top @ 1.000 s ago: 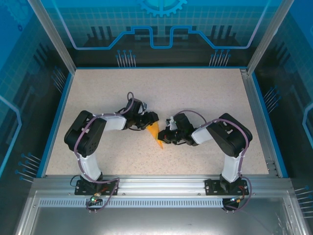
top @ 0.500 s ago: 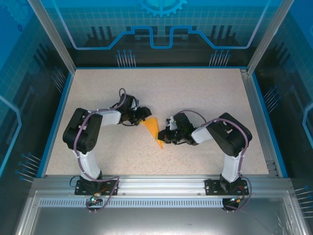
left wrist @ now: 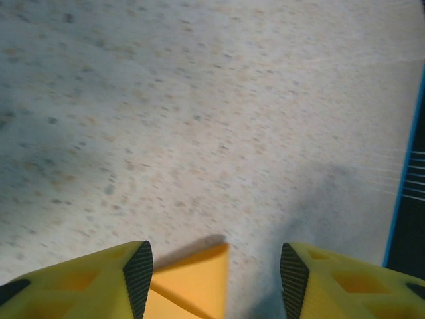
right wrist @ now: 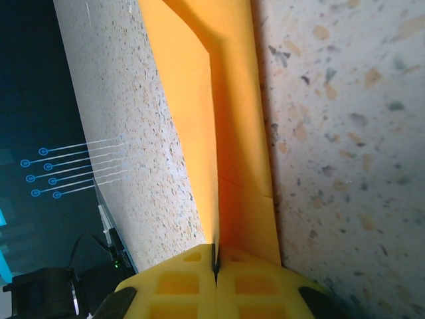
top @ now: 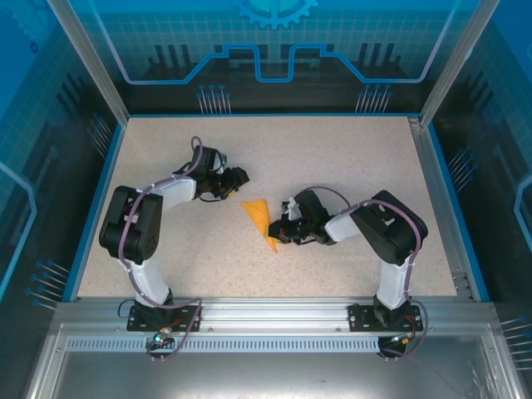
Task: Fold a paper plane with a square sheet of paper (pick it up from the middle)
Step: Fold the wing for the fifth time at the center of the table.
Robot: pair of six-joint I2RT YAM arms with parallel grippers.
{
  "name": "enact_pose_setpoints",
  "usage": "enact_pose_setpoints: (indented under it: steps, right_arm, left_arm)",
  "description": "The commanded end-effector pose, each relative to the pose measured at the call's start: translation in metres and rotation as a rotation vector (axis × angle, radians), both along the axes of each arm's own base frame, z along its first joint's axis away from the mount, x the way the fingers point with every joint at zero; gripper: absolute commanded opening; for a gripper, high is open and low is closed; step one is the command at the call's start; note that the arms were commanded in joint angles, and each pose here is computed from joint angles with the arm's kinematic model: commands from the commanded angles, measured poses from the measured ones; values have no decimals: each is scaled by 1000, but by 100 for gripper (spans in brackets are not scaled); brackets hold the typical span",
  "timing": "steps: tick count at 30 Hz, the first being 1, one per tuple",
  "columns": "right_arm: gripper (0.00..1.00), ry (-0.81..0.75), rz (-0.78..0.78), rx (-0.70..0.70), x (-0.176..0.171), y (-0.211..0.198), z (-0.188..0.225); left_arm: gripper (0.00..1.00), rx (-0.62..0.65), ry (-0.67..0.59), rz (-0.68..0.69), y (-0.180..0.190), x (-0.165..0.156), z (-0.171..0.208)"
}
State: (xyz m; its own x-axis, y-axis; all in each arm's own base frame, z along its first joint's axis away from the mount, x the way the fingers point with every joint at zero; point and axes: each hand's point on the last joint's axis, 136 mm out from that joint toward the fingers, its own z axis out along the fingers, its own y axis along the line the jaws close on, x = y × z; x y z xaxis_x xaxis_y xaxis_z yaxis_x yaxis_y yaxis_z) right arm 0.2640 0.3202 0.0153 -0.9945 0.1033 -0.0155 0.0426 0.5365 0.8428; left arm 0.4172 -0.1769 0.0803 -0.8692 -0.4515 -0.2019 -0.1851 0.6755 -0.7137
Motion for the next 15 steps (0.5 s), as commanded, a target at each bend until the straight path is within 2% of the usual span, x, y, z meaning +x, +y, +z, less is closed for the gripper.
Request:
enact_pose_setpoints:
  steps: [1, 7, 15]
  right_arm:
    - [0, 110, -8, -75, -13, -10, -29]
    - [0, 136, -24, -67, -13, -10, -34]
    - [0, 147, -38, -74, -13, -11, -37]
  left_arm:
    - [55, -74, -12, -127, -34, -30, 23]
    - [52, -82, 30, -265, -79, -68, 9]
    - [52, -66, 109, -270, -83, -82, -35]
